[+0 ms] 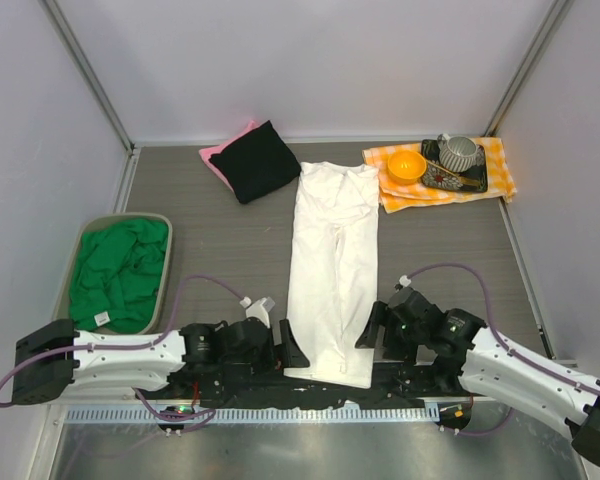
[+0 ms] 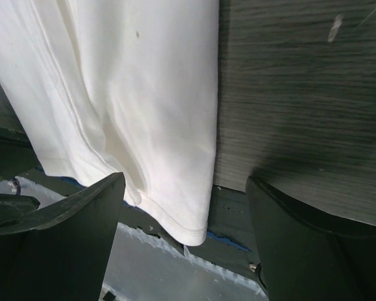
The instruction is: Fold and stack the t-shirts
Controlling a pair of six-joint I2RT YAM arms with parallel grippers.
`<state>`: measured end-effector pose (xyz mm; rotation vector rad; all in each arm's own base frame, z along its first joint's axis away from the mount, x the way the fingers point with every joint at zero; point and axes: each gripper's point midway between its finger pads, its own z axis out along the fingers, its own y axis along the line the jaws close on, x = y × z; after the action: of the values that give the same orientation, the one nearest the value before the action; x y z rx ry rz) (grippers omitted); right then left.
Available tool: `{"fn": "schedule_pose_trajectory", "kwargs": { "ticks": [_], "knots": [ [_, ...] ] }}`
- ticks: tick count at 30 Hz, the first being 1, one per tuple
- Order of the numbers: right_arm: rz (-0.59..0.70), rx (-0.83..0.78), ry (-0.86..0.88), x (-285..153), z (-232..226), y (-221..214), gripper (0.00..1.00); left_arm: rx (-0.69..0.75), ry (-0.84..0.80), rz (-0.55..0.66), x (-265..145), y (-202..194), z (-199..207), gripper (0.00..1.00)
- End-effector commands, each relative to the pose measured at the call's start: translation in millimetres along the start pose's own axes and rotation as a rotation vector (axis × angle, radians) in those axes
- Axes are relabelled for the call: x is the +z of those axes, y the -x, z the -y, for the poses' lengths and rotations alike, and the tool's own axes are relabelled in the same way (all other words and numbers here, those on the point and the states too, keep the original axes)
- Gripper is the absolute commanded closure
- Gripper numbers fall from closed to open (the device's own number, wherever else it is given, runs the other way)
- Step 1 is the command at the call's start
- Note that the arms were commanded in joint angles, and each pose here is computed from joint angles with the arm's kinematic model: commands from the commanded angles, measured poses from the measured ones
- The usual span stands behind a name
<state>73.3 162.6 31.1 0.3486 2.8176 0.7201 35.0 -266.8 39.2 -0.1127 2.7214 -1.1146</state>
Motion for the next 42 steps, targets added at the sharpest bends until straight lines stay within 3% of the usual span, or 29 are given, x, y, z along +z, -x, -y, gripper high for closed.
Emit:
{"fn": "schedule_pose_trajectory", "kwargs": {
  "ticks": [1, 16, 19, 22, 25, 36, 39, 42],
  "knots": [
    [-0.071, 0.007, 0.049, 3, -12, -16, 0.16, 0.008, 0.176, -0.008, 8, -8, -56, 0.12],
    [-0.185, -0.033, 0.034, -2, -15, -52, 0.27, 0.007, 0.196, -0.012, 21, -9, -65, 0.15],
    [-0.188, -0.024, 0.034, -2, -15, -54, 0.32, 0.008, 0.195, -0.010, 20, -8, -65, 0.16],
    [-0.188, -0.021, 0.041, -2, -18, -55, 0.47, 0.008, 0.199, -0.005, 18, -6, -66, 0.17],
    [-0.189, -0.018, 0.046, -2, -20, -57, 0.53, 0.006, 0.202, 0.000, 14, -5, -67, 0.20],
    [-0.202, -0.036, 0.054, 5, -27, -64, 0.57, 0.002, 0.224, 0.020, 4, -2, -74, 0.33],
    [-0.200, -0.044, 0.047, 6, -26, -64, 0.62, 0.005, 0.227, 0.016, 9, -2, -75, 0.33],
    [-0.199, -0.040, 0.041, 7, -25, -65, 0.74, 0.009, 0.228, 0.011, 14, -3, -74, 0.33]
  ]
}}
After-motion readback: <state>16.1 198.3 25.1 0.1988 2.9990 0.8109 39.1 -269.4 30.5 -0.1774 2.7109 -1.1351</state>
